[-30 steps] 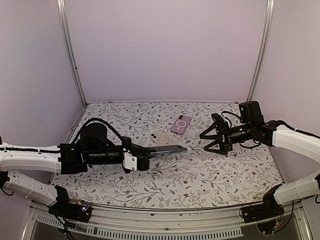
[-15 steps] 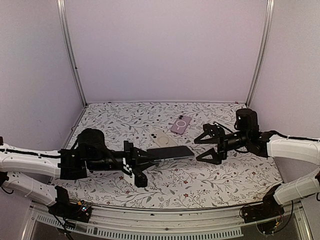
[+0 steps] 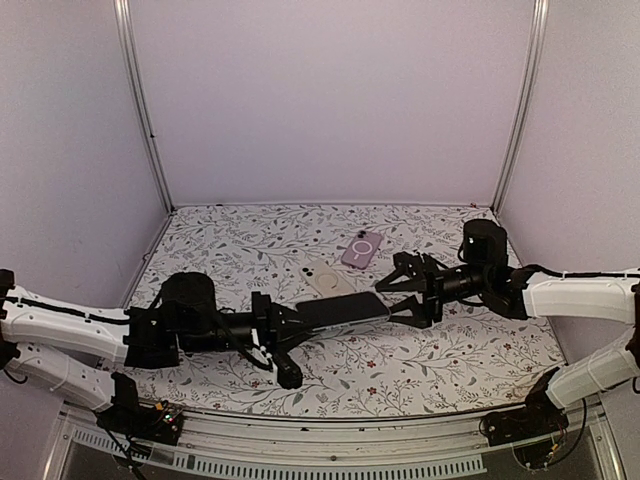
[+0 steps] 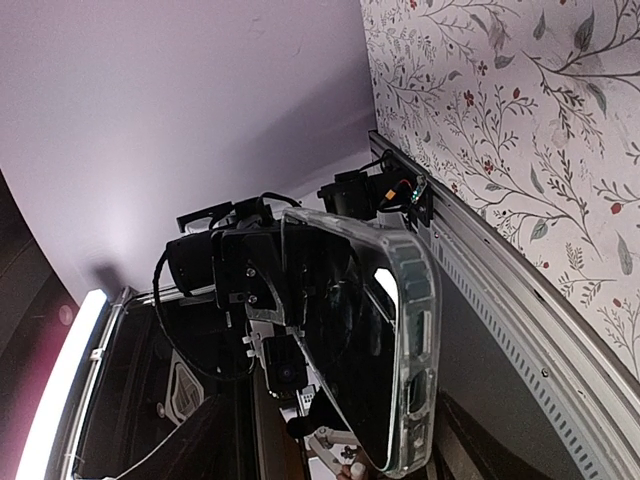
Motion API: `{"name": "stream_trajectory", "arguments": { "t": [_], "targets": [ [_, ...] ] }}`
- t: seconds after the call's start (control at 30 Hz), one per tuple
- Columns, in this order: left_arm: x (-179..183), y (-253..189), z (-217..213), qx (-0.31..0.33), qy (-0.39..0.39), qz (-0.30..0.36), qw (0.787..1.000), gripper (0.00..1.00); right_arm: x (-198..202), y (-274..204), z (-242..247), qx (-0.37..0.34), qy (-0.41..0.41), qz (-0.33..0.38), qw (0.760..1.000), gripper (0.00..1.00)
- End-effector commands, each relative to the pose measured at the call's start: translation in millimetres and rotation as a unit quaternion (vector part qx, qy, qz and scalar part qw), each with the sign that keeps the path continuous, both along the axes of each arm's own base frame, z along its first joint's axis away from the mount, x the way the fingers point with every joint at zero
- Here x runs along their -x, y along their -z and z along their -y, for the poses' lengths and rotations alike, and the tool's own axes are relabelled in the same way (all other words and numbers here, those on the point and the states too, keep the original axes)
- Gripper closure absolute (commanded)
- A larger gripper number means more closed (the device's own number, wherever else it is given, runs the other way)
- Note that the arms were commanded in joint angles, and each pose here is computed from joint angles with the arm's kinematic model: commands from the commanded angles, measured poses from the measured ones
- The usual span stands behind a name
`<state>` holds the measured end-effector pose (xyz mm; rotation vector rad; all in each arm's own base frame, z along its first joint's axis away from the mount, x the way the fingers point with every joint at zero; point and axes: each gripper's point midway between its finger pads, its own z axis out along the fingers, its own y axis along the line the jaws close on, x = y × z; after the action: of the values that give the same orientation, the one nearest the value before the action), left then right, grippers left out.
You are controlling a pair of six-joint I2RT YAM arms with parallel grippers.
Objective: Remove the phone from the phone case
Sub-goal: Pass from the left arm to the right
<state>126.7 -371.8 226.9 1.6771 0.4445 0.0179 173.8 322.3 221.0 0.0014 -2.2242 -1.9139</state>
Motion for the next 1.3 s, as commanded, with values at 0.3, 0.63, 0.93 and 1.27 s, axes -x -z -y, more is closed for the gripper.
{"name": "stream_trajectory", "arguments": {
  "t": [0.3, 0.63, 0.93, 1.27],
  "targets": [
    [6.6, -5.4, 9.1, 0.011, -0.004, 0.073, 0.997, 1.00, -1.4, -29.4, -4.3, -0.034, -0.004, 0.022, 0.999, 0.65],
    [6.6, 12.5, 9.6, -0.036, -0.016, 0.101, 0.994, 1.00, -5.4, -15.0, -3.1, -0.007, 0.011, 0.025, 1.000, 0.98],
    [10.1, 19.7, 7.0, -0.077, -0.020, 0.051, 0.995, 0.10, -9.5, -13.4, -4.4, -0.002, 0.014, 0.059, 0.998, 1.00],
    [28.3, -16.9, -3.5, -0.049, -0.014, -0.100, 0.994, 0.01, -36.2, -29.1, 7.6, -0.003, 0.055, 0.203, 0.978, 1.00]
  ]
}}
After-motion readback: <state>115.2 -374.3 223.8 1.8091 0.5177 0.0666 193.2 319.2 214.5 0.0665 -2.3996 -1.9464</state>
